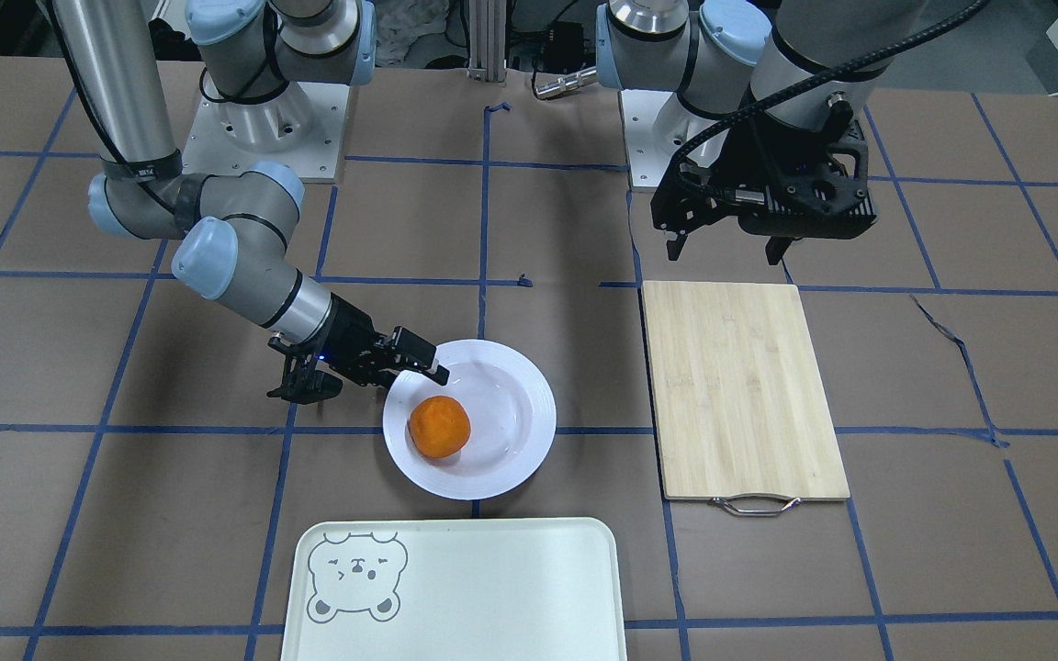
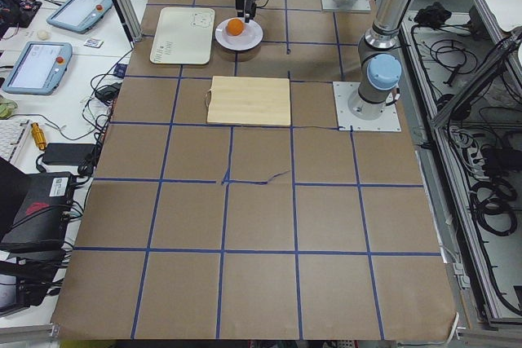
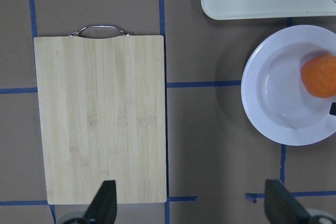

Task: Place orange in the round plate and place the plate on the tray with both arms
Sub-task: 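Grip the white plate rim with the right gripper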

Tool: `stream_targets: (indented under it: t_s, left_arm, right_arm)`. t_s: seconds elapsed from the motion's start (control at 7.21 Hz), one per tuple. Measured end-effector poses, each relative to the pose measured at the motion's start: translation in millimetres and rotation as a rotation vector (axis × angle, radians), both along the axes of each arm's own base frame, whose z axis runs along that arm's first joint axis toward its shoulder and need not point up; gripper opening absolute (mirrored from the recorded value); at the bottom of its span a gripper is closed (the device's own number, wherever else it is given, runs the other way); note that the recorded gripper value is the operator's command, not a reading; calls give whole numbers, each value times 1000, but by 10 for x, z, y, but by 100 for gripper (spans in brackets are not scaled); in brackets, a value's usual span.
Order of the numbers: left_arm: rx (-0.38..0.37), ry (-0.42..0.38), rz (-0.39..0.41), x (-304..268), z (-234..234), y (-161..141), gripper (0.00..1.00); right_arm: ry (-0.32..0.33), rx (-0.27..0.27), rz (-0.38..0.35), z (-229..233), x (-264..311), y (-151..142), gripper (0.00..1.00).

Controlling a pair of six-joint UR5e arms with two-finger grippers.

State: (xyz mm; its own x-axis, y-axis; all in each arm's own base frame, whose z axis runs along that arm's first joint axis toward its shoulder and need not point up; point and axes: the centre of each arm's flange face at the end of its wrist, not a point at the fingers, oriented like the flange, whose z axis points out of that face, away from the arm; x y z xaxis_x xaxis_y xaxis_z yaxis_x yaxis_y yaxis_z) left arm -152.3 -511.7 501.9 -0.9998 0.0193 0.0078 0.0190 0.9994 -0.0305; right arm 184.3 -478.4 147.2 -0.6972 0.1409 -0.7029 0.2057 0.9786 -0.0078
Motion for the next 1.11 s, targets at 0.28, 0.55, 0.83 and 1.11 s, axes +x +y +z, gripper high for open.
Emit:
stream_targets:
  t_s: [0.28, 0.55, 0.83, 1.11]
  left_arm:
    - [-9, -2, -2, 7, 7, -12, 100]
    - [-10, -2, -3, 9, 6, -12, 100]
    - [-9, -2, -3, 9, 7, -13, 100]
    - [-11, -1, -3, 9, 14, -10, 100]
  right_arm:
    - [-3, 2, -5, 17, 36, -53, 65]
    - [-6, 9, -16, 34, 51, -70, 45]
    - [-7, 16, -13, 49, 117, -50, 31]
    - [-8, 20, -20, 79, 142, -49, 26]
